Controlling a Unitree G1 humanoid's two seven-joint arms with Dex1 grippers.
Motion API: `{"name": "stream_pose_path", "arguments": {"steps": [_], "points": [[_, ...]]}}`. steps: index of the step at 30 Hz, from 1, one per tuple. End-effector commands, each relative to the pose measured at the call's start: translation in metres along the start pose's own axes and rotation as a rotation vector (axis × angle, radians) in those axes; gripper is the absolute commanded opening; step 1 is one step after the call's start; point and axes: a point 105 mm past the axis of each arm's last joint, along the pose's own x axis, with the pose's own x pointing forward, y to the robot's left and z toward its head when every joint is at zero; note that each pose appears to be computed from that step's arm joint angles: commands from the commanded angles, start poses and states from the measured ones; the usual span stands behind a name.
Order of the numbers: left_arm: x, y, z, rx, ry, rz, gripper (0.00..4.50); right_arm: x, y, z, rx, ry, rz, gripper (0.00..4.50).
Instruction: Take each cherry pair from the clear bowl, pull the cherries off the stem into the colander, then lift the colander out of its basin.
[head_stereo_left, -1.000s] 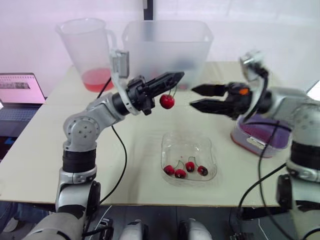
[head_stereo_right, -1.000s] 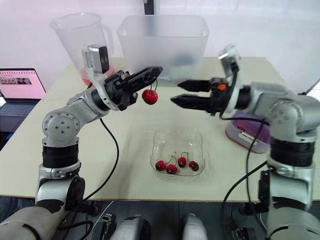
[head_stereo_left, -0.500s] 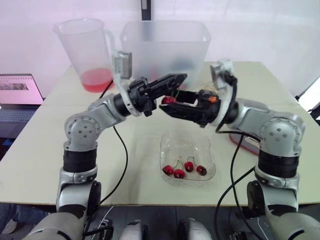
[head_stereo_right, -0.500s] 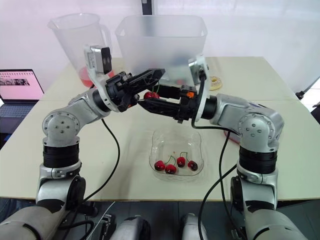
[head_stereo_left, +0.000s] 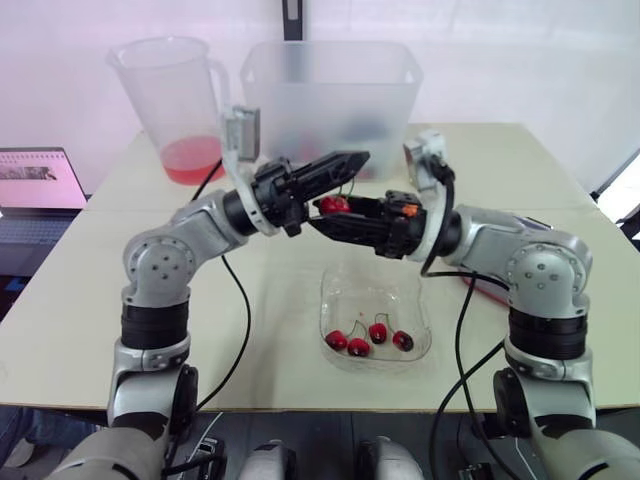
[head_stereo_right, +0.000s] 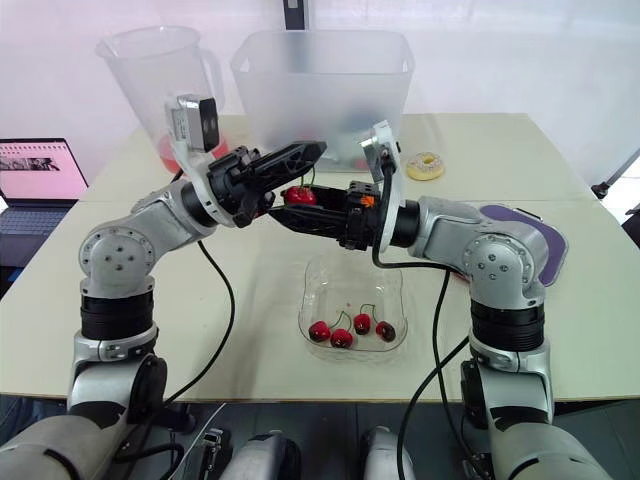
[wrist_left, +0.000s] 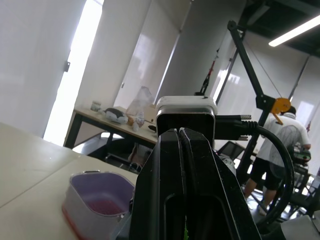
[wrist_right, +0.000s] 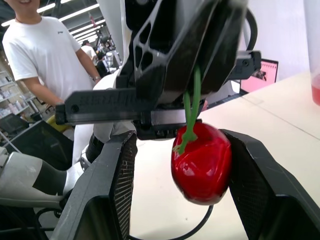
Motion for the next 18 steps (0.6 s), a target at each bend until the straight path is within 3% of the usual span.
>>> {"name": "stream_pose_path", "arguments": {"steps": [1,4,7,10,18], "points": [[0.002,-0.01,0.008,0.038,-0.008,-0.04,0.0,-0.003,0.006,0.011,-0.035,-0.036,0.005,2.72],[0.002,-0.01,0.007,0.038,-0.005,-0.041,0.0,-0.002,0.005,0.008,-0.025,-0.038,-0.005,2.72],[0.004,-0.01,0.007,0.04,-0.005,-0.044,0.0,-0.001,0.002,0.002,-0.027,-0.024,-0.028,1.82],[0.006,-0.011,0.006,0.04,-0.002,-0.058,0.0,-0.001,-0.001,-0.001,-0.038,-0.018,-0.045,0.52],[0.004,-0.009,0.007,0.046,-0.004,-0.051,0.0,-0.012,0.0,-0.006,-0.038,0.023,-0.054,0.38]]}}
